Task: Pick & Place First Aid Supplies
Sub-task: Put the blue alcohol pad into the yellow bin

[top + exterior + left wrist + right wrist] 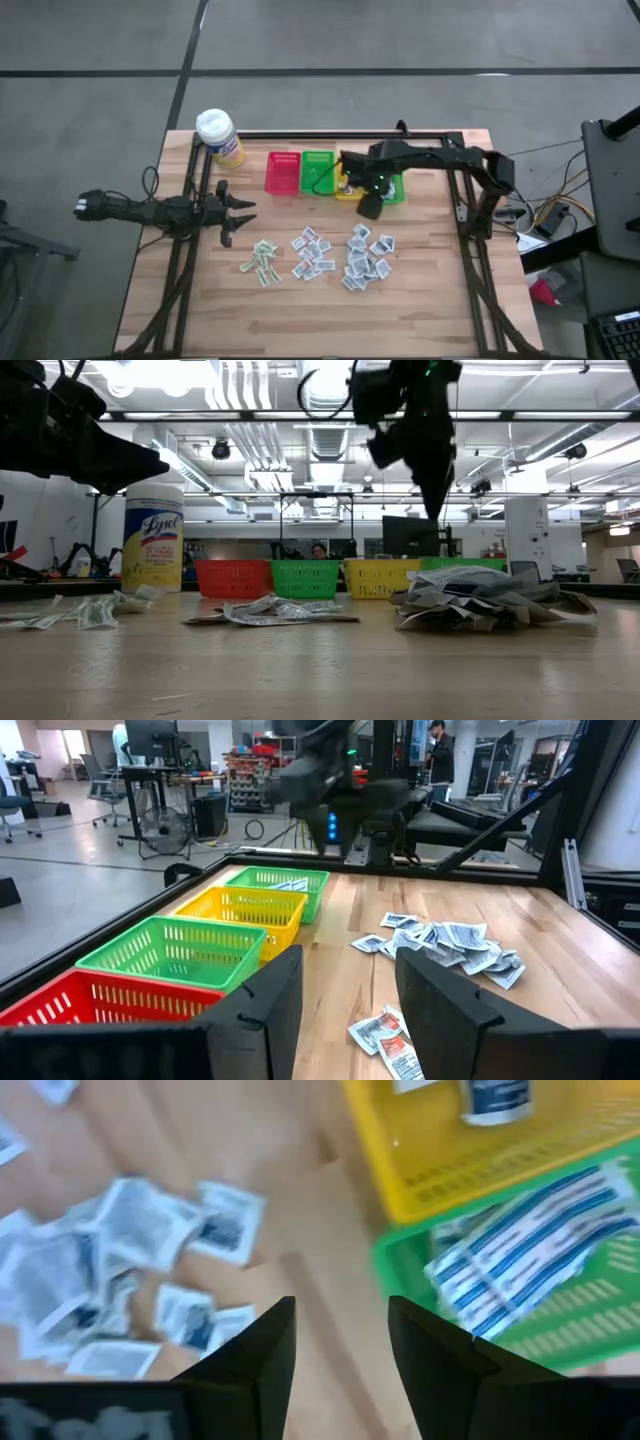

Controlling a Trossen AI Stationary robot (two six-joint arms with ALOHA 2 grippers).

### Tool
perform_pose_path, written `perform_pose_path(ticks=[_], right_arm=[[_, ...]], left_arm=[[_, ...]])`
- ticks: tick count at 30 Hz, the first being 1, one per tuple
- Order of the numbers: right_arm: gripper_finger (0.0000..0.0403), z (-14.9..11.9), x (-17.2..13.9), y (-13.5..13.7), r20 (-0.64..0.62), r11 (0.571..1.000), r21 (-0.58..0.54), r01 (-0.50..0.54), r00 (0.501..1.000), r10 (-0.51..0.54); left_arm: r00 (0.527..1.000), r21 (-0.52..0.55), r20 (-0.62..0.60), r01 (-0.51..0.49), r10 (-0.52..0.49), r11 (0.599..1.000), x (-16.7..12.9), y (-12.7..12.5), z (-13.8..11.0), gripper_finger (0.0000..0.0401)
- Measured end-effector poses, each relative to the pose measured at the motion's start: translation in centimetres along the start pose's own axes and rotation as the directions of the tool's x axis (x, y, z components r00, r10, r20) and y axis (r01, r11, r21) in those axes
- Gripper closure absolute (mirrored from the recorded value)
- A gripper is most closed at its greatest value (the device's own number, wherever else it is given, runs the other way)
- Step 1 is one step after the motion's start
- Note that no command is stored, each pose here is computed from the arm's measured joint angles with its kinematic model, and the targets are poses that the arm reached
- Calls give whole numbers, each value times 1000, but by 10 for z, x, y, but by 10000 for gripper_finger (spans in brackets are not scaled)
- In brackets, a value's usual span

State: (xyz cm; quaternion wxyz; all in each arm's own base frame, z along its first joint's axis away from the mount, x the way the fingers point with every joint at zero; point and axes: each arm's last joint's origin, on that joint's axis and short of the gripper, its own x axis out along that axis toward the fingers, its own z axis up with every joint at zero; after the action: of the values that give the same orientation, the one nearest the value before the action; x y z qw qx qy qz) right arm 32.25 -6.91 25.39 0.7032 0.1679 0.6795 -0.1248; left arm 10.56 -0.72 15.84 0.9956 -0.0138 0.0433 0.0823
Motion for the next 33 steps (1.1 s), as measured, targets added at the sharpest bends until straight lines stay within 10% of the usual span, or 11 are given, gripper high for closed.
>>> perform_pose_path(ticks=[16, 33], right_arm=[[262, -72, 7, 78, 132, 952, -301, -47, 987, 90], [269, -88, 77, 66, 150, 950, -308, -41, 984, 91]], left_arm=[[1000, 0, -3, 0, 0, 1000, 0, 0, 0, 243], [1000, -2, -5, 3, -3, 1000, 0, 0, 0, 243]])
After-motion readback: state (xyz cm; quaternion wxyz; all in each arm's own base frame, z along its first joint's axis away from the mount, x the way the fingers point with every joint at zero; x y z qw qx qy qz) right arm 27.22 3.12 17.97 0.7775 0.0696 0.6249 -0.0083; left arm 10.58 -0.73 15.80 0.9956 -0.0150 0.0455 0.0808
